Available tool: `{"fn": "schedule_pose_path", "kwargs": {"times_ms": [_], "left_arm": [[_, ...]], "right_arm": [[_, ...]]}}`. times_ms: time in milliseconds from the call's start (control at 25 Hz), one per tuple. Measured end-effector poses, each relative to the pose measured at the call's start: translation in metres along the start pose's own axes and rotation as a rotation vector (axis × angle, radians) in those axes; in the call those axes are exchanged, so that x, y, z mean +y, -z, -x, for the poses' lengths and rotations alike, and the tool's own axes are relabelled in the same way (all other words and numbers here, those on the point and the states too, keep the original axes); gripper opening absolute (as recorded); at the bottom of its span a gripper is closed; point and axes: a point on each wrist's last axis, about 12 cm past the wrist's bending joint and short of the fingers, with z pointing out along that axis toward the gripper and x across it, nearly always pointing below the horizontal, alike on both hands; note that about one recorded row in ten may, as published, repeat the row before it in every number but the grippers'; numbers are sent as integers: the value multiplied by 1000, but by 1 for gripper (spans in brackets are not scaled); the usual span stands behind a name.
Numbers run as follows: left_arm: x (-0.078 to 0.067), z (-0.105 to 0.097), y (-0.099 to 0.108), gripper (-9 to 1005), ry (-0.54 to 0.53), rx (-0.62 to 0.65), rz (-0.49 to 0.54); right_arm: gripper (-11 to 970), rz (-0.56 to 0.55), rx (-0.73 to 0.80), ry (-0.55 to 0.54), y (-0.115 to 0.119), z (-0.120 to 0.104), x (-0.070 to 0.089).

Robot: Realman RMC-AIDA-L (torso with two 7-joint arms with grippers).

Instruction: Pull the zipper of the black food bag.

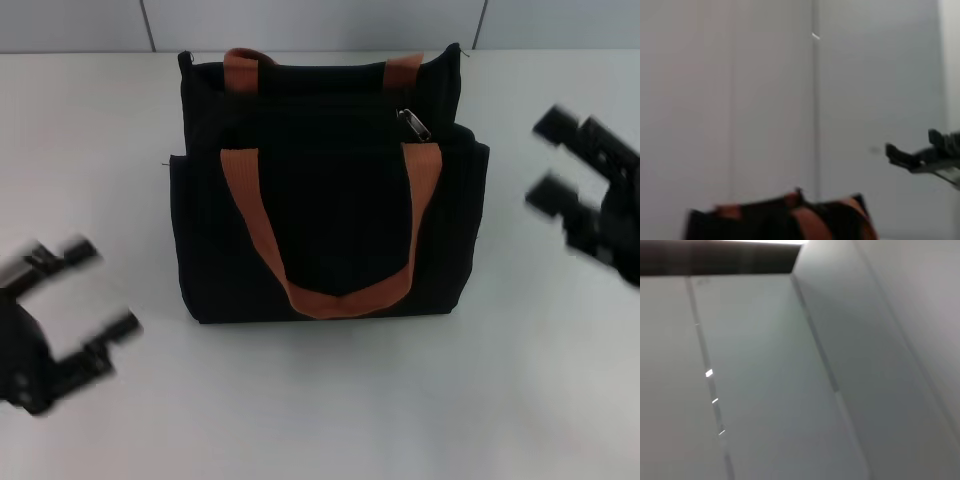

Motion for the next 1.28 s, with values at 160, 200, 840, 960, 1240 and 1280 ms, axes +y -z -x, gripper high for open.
{"fn": "schedule_pose_path", "kwargs": {"times_ms": [160, 200, 840, 960, 1240, 1280], "left_arm": [[-1, -6, -14, 737, 38, 64, -124], [0, -7, -17, 737, 54, 83, -156], [8, -10, -51, 737, 129, 188, -366], [8, -10, -53, 737, 130, 190, -379], [3, -14, -58, 737, 149, 197, -402], [3, -15, -58, 737, 149, 199, -399]], "right_arm": [[827, 134, 173, -5, 2, -2, 6], [827, 154, 221, -4, 2, -4, 6], [827, 175, 533, -13, 10, -48, 12], [827, 178, 520, 17, 12, -55, 17], [827, 169, 513, 30, 14, -56, 18], [827, 170, 509, 45, 14, -56, 18]]}}
